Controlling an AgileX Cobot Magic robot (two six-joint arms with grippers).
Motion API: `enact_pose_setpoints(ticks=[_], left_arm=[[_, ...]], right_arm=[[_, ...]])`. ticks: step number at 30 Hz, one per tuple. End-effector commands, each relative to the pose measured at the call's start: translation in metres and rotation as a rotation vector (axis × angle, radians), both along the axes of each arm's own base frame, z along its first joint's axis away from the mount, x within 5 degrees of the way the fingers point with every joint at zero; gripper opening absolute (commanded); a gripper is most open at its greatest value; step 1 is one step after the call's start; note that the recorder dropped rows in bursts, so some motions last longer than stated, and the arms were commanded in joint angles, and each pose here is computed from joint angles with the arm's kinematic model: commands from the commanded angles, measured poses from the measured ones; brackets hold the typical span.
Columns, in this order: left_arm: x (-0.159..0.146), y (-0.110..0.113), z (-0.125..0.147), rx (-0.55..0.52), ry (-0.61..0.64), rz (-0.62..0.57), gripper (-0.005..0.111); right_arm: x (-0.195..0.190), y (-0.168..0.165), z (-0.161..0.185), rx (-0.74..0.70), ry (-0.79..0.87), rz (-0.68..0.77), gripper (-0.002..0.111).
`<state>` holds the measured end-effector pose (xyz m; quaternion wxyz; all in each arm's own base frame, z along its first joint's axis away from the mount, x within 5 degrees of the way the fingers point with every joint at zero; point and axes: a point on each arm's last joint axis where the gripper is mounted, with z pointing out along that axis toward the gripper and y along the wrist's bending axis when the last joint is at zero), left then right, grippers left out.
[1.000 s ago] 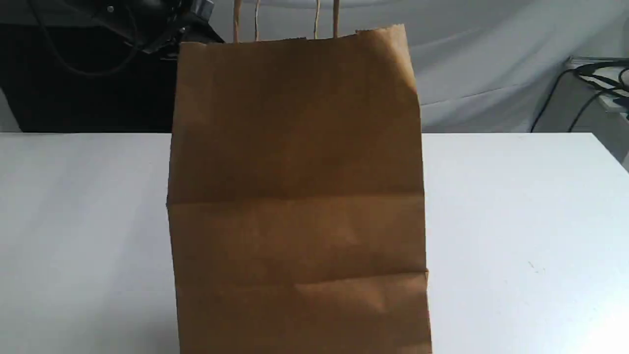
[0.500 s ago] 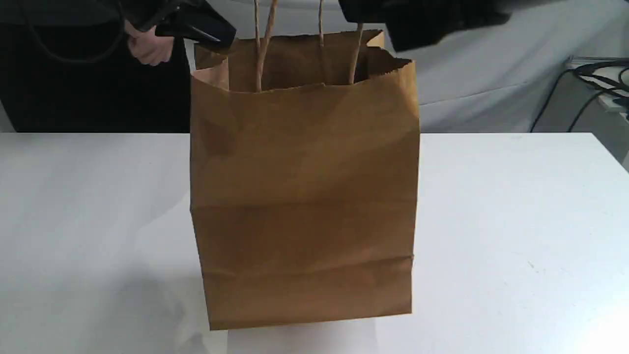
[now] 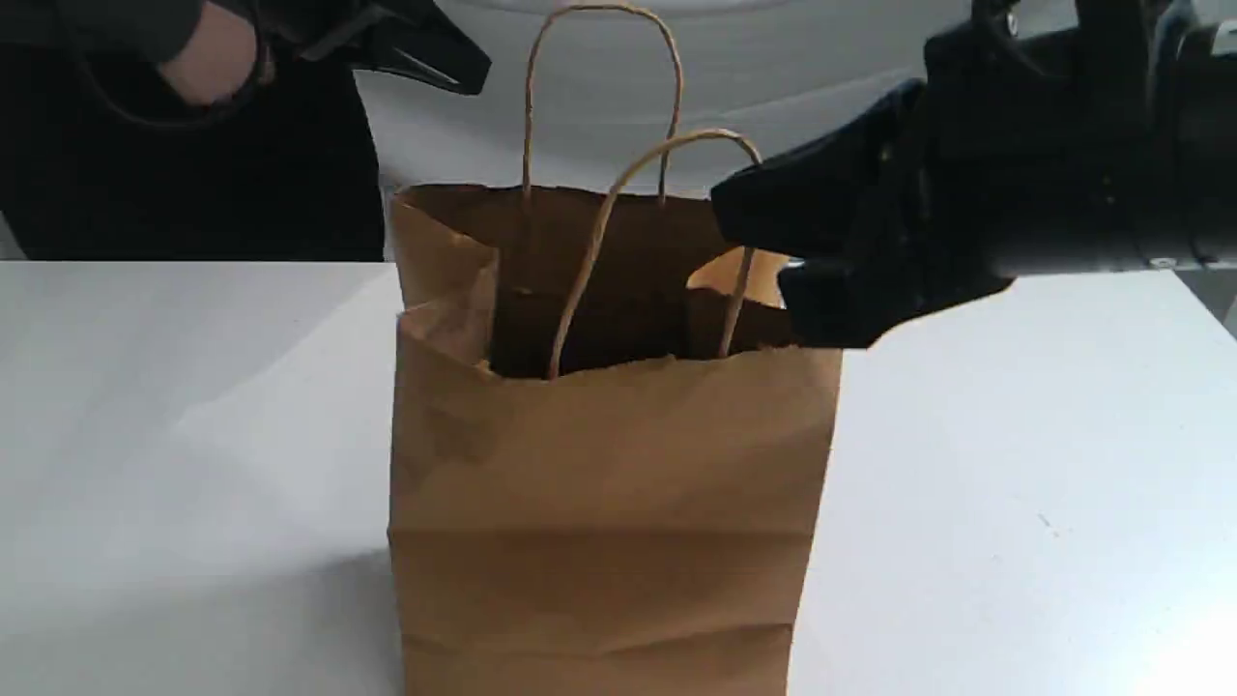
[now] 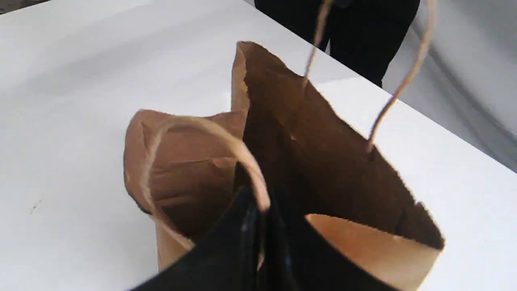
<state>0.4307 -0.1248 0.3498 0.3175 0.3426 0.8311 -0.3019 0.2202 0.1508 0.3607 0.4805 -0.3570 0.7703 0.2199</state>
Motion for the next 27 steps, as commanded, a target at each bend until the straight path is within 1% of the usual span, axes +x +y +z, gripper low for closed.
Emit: enact_pose_setpoints(ticks=[1,9,11,15,18,20,22,24,27], left_arm=[[-0.0023,-0.0023,0.0026,0.020,-0.022,-0.006,0.000],[-0.0036,-0.0024,0.0021,0.022,-0.011,-0.018,0.000],[-0.0038,-0.0025,0.0020,0.023,-0.009,-0.019,0.001],[-0.0047,-0.0026,0.0017,0.024,-0.002,-0.027,0.006],[-0.0047,-0.0026,0.0017,0.024,-0.002,-0.027,0.014],[-0.0047,-0.0026,0.0017,0.022,0.005,-0.021,0.022],[-0.0046,-0.0022,0.0013,0.022,0.017,-0.008,0.027],[-0.0047,-0.0004,0.0017,0.033,0.015,-0.003,0.027],[-0.0063,0.0042,0.0055,0.054,0.002,0.009,0.027]], right_arm=[[-0.0018,-0.0008,0.0022,0.015,-0.018,-0.004,0.000],[-0.0024,0.0004,0.0032,0.048,0.002,-0.006,0.000],[-0.0029,0.0006,0.0030,0.049,0.008,-0.002,0.002],[-0.0046,0.0013,0.0017,0.042,0.023,0.015,0.018],[-0.0054,0.0015,0.0012,0.039,0.031,0.023,0.038],[-0.0054,0.0015,0.0012,0.039,0.031,0.023,0.047],[-0.0054,0.0015,0.0012,0.039,0.031,0.023,0.055],[-0.0058,0.0013,0.0018,0.040,0.029,0.023,0.057],[-0.0104,-0.0007,0.0062,0.045,0.016,0.029,0.057]])
